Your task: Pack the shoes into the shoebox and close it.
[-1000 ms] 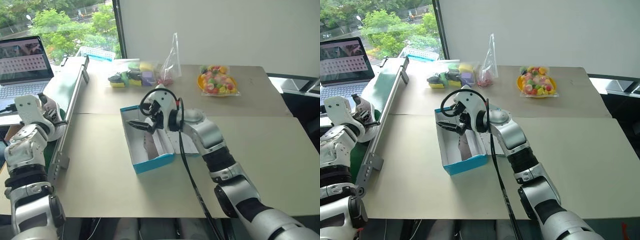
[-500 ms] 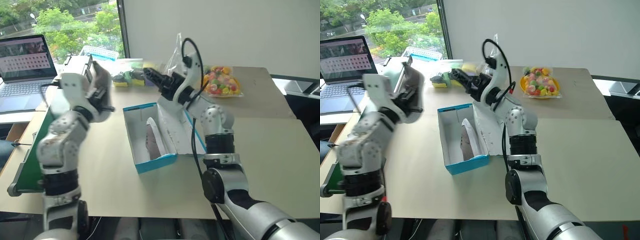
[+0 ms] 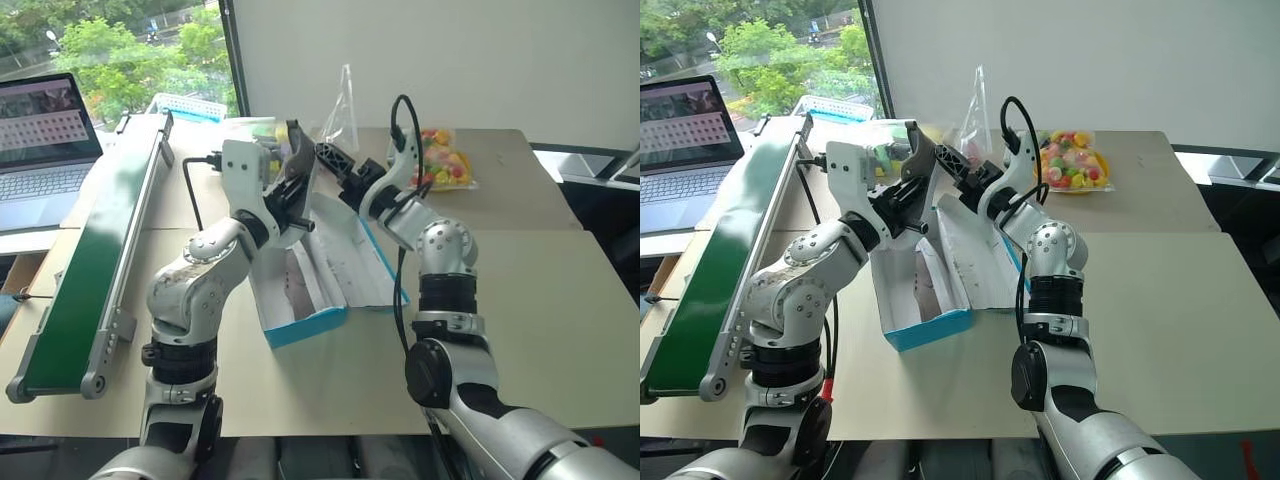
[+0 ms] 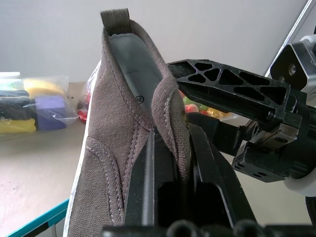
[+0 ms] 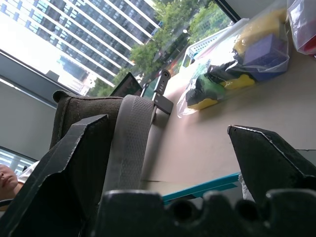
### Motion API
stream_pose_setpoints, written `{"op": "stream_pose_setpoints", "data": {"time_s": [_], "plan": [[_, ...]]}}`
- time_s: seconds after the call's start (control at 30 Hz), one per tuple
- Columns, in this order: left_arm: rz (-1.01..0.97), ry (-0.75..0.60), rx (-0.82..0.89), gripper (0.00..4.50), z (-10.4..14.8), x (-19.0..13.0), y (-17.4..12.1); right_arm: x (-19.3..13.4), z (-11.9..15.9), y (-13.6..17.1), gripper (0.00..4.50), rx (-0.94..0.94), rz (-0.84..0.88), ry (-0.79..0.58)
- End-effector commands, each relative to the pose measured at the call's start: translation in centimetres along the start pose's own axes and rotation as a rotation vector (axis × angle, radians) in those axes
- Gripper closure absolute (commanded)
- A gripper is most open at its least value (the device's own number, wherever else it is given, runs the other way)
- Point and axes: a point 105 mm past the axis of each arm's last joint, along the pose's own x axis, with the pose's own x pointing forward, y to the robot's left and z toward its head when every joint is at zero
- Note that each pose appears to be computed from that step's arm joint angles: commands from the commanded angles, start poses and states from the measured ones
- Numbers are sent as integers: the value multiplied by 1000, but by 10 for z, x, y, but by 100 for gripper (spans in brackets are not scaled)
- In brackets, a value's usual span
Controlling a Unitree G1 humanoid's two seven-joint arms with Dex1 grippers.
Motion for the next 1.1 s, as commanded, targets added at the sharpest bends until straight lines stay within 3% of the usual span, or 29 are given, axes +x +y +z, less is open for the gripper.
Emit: {"op": "stream_pose_setpoints", "data": {"time_s": [0.03, 0.17, 0.43, 0.53, 0.7, 0.83, 0.97, 1.1], "plan": [[-104, -42, 10, 445, 9, 4, -26, -3, 12, 16, 0, -21, 48, -37], [-92, -39, 26, 445, 10, 5, -17, -6, 16, 22, 0, -38, 64, -37], [-157, -59, 50, 445, 18, 12, -30, -9, 15, 45, 0, -82, 125, 7], [-170, -82, 59, 450, 28, 16, -33, -8, 9, 43, 70, -84, 121, 23], [-177, -85, 76, 450, 32, 16, -31, -7, 8, 42, 246, -85, 124, 23], [-183, -54, 72, 450, 28, 11, -28, -7, 10, 42, 356, -86, 127, 20], [-221, 50, 76, 450, 12, -5, -26, -6, 10, 44, 387, -92, 135, 19], [-229, 103, 97, 307, 6, -20, -20, -4, 11, 44, 394, -107, 131, 19]]}}
